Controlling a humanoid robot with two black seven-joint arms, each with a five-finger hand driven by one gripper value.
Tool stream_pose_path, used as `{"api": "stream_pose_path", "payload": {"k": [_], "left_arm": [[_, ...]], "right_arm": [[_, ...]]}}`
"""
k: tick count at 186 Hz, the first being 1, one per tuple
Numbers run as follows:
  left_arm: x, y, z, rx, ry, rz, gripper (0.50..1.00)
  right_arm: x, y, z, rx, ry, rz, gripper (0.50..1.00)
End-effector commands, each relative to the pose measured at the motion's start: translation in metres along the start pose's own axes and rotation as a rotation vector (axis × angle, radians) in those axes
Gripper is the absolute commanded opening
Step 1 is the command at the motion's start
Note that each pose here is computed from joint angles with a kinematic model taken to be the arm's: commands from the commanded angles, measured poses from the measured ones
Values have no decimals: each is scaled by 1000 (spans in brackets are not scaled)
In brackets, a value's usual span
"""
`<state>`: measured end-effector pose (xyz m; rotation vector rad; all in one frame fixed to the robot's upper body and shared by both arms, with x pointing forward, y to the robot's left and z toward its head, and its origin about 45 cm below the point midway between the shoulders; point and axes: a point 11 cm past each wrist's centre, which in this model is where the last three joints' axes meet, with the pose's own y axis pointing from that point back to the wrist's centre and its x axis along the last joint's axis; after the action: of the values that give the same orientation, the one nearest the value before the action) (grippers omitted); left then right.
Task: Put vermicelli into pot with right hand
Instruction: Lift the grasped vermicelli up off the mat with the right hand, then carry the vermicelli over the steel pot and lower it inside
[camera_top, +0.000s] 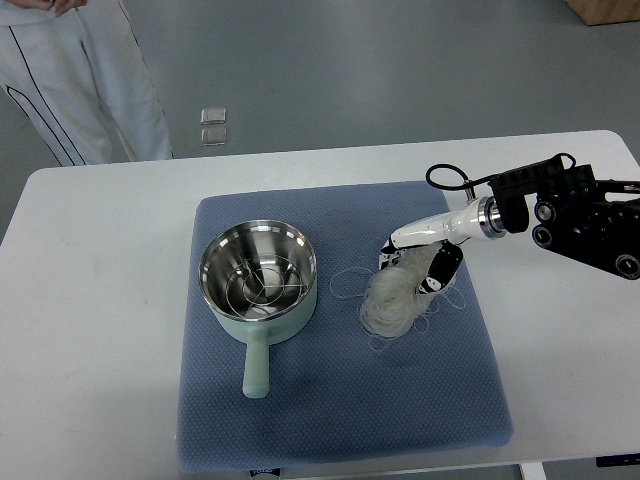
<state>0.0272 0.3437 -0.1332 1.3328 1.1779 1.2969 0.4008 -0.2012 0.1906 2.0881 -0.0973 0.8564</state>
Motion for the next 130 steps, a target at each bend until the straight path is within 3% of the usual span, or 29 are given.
{"api": "stream_pose_path", "payload": {"k": [1, 96, 130], "left_arm": [[0, 0, 0, 0, 0, 0, 1000], [-1, 0, 1, -2, 0, -2, 1000], [-1, 0, 1, -2, 0, -2, 1000]], "right_arm": [[10, 3, -1, 4, 2, 38, 500], [127, 40, -54, 88, 56, 281, 500], [155, 34, -89, 131, 124, 305, 500]]}}
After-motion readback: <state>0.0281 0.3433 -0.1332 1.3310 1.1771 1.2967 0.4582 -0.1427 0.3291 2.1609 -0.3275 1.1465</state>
